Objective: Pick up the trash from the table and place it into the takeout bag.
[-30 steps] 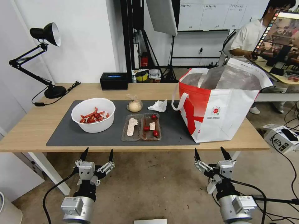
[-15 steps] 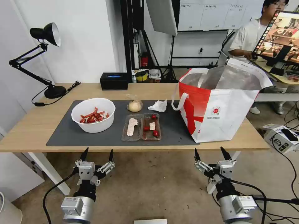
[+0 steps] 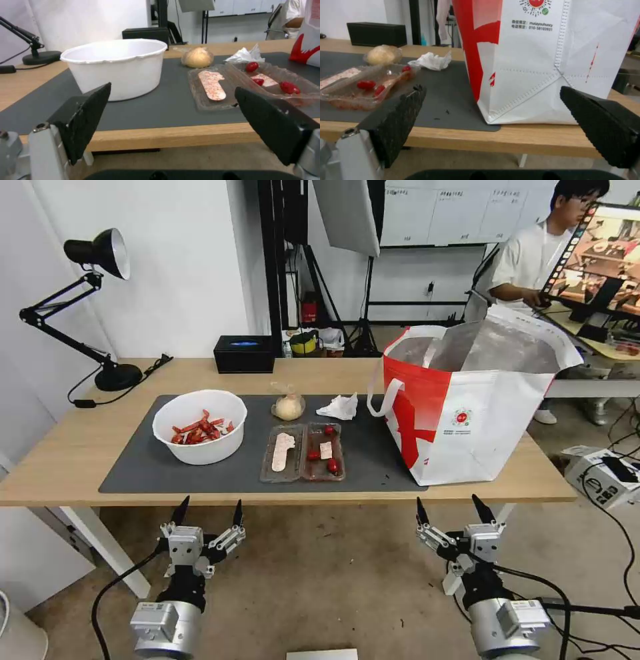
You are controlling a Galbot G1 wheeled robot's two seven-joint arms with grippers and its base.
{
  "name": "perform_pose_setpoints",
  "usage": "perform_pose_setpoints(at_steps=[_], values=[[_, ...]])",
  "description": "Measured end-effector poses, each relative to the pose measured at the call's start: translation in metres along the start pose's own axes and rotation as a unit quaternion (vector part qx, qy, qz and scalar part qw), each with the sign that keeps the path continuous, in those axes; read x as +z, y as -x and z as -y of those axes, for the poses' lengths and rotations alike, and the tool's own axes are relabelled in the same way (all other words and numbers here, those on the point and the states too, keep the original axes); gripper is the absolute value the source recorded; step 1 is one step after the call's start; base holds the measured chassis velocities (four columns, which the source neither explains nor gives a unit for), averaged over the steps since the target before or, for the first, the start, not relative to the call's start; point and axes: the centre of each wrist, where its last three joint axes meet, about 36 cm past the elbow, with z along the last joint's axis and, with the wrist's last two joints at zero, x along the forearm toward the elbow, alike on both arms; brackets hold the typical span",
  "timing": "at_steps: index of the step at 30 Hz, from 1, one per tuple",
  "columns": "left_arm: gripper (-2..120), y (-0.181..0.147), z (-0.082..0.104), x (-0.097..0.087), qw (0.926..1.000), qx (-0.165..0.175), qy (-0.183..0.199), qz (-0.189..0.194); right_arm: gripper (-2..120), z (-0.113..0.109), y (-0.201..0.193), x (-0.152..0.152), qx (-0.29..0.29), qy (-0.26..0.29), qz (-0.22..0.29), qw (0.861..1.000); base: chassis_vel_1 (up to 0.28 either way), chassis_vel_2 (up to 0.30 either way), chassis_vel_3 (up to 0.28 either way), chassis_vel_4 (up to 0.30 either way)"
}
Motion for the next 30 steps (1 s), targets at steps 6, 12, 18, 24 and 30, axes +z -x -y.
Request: perform_pose_setpoints(at_steps=[6, 12, 18, 24, 30], values=[[100, 0.000, 0.000, 0.000, 1.0000, 0.000, 0.000, 0.000, 100, 0.000, 0.000, 0.000, 0.000, 0.000, 0.000, 1.000, 0.000, 0.000, 0.000, 0.000], [100, 0.007, -0.008, -0.016, 0.9982, -0.022, -0.055, 0.008, 100, 0.007, 0.011, -0.008, -0.024, 0.001, -0.011, 1.000, 0.000, 0.000, 0.000, 0.000], [100, 0.010, -0.013, -0.024, 0.9937, -0.038, -0.100, 0.033, 100, 0.019, 0.032, -0.028, -0.073, -0.009, -0.044, 0.996, 0.000, 0.000, 0.000, 0.000], [100, 0.008, -0.013, -0.020, 0.9935, -0.039, -0.101, 0.035, 100, 0.029, 0.047, -0.047, -0.112, -0.029, -0.079, 0.990, 0.000, 0.000, 0.000, 0.000], [100, 0.009, -0.013, -0.018, 0.9910, -0.031, -0.126, 0.033, 100, 0.031, 0.058, -0.052, -0.150, -0.032, -0.086, 0.984, 0.000, 0.000, 0.000, 0.000]])
